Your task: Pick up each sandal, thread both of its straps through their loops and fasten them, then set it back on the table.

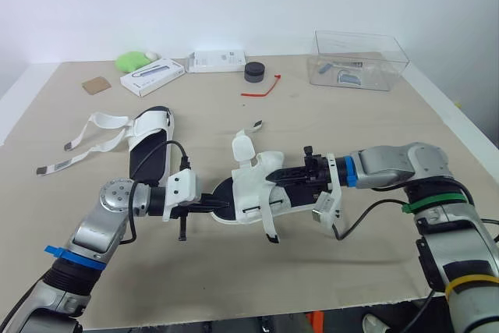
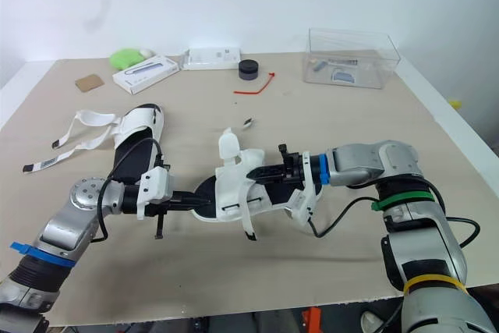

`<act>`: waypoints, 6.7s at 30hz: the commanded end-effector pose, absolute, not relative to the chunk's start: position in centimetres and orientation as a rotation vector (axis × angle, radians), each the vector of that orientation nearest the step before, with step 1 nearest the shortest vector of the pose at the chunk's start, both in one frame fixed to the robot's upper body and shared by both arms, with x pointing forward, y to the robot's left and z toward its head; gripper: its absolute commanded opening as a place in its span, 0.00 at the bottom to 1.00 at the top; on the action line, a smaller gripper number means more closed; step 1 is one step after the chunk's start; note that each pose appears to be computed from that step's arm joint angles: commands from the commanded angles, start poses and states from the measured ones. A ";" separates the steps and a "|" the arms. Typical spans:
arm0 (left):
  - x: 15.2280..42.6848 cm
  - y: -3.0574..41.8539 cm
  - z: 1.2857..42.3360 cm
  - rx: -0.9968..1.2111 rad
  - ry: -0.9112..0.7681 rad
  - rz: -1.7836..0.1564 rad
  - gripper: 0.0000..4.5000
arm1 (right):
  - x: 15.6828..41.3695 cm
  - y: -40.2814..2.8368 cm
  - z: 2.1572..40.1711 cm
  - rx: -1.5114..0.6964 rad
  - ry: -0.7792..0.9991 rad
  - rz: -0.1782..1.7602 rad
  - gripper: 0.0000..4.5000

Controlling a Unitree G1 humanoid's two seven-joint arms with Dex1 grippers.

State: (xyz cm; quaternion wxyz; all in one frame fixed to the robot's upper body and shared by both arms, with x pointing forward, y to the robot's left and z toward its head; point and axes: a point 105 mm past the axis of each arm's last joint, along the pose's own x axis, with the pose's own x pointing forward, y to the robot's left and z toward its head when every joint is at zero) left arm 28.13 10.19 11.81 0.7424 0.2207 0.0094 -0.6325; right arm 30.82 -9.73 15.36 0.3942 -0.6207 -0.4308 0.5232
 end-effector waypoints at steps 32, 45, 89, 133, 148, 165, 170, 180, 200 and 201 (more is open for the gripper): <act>29.3 11.0 11.8 0.454 0.061 -1.311 0.00 | 21.7 -10.8 10.8 -0.012 0.601 1.140 0.98; 29.4 10.7 10.8 0.532 0.047 -1.295 0.00 | 23.1 -9.0 12.2 0.094 0.534 1.034 0.93; 29.7 9.3 11.3 0.590 -0.033 -1.310 0.00 | 28.0 -10.1 18.7 0.388 0.803 1.118 0.01; 29.9 9.1 10.7 0.585 -0.017 -1.292 0.00 | 27.0 -10.8 17.0 0.070 0.881 1.207 0.01; 29.9 9.1 10.8 0.586 -0.020 -1.287 0.00 | 27.8 -11.0 17.2 -0.012 0.870 1.250 0.01; 29.8 9.2 10.7 0.592 -0.018 -1.290 0.00 | 28.6 -9.4 19.3 0.104 0.767 1.233 0.25; 29.8 9.2 10.7 0.593 -0.016 -1.291 0.00 | 28.5 -8.8 19.2 0.130 0.774 1.229 0.01; 29.8 9.0 10.6 0.587 -0.018 -1.294 0.00 | 27.9 -9.3 18.0 0.004 0.834 1.236 0.01; 29.6 8.8 10.4 0.576 -0.014 -1.285 0.00 | 25.9 -7.7 18.9 -0.079 0.816 1.392 0.01; 29.6 8.8 10.4 0.575 -0.014 -1.286 0.00 | 25.7 -7.8 18.6 -0.083 0.822 1.394 0.01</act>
